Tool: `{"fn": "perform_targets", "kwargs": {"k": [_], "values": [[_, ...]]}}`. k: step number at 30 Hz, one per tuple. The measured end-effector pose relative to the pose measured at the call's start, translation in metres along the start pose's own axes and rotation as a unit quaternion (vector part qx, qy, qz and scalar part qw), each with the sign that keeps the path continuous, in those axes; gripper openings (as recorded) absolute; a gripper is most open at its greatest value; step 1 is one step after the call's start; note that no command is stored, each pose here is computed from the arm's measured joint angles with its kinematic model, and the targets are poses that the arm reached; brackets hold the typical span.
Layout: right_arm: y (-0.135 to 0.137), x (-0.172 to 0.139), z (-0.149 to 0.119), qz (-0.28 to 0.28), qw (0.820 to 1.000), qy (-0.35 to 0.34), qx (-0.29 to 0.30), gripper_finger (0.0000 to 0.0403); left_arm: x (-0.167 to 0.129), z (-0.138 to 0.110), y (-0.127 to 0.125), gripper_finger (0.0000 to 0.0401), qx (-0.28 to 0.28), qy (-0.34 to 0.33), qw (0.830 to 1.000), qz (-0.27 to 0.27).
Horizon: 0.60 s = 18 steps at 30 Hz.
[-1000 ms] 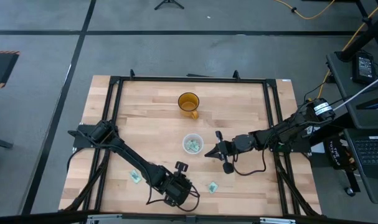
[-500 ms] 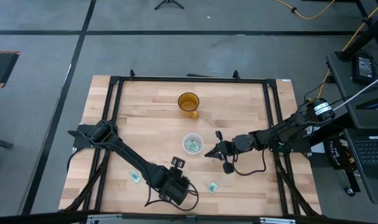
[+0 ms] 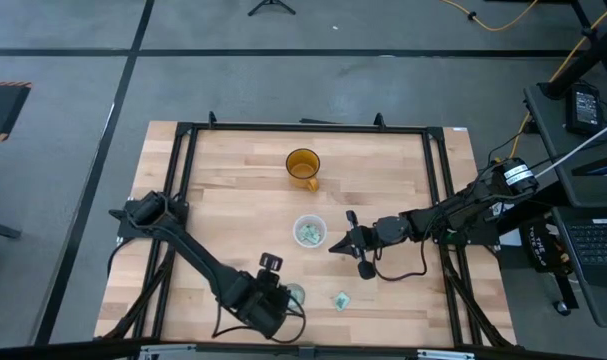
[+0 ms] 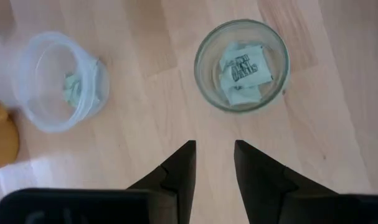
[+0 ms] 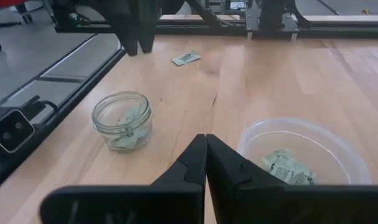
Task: Pick and place Stevia / Truvia into bins
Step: Put the stevia packet into the transparent plastic container
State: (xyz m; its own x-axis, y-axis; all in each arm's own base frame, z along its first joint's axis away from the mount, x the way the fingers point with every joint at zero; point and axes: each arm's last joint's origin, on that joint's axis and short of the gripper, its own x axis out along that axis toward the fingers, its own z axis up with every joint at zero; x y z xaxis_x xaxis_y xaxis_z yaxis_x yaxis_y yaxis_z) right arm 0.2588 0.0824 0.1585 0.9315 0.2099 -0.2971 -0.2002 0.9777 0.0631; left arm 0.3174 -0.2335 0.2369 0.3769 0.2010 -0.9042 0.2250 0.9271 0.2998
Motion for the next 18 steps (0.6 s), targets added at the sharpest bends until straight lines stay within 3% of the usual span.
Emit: {"fn": "perform_targets", "kwargs": {"k": [7, 12, 18], "values": [[0.0, 0.0, 0.0, 0.0, 1.0, 0.001, 0.002, 0.0012, -0.026, -0.017, -0.01, 0.0104, -0.091, 0.011, 0.996, 0.003], [0.0, 0.0, 0.0, 0.0, 1.0, 0.001, 0.003, 0.0012, -0.04, -0.035, -0.03, 0.0104, -0.171, 0.033, 0.985, 0.013], [0.0, 0.0, 0.0, 0.0, 1.0, 0.001, 0.005, 0.0012, -0.056, -0.055, -0.058, 0.0104, -0.309, 0.031, 0.95, 0.019]]}}
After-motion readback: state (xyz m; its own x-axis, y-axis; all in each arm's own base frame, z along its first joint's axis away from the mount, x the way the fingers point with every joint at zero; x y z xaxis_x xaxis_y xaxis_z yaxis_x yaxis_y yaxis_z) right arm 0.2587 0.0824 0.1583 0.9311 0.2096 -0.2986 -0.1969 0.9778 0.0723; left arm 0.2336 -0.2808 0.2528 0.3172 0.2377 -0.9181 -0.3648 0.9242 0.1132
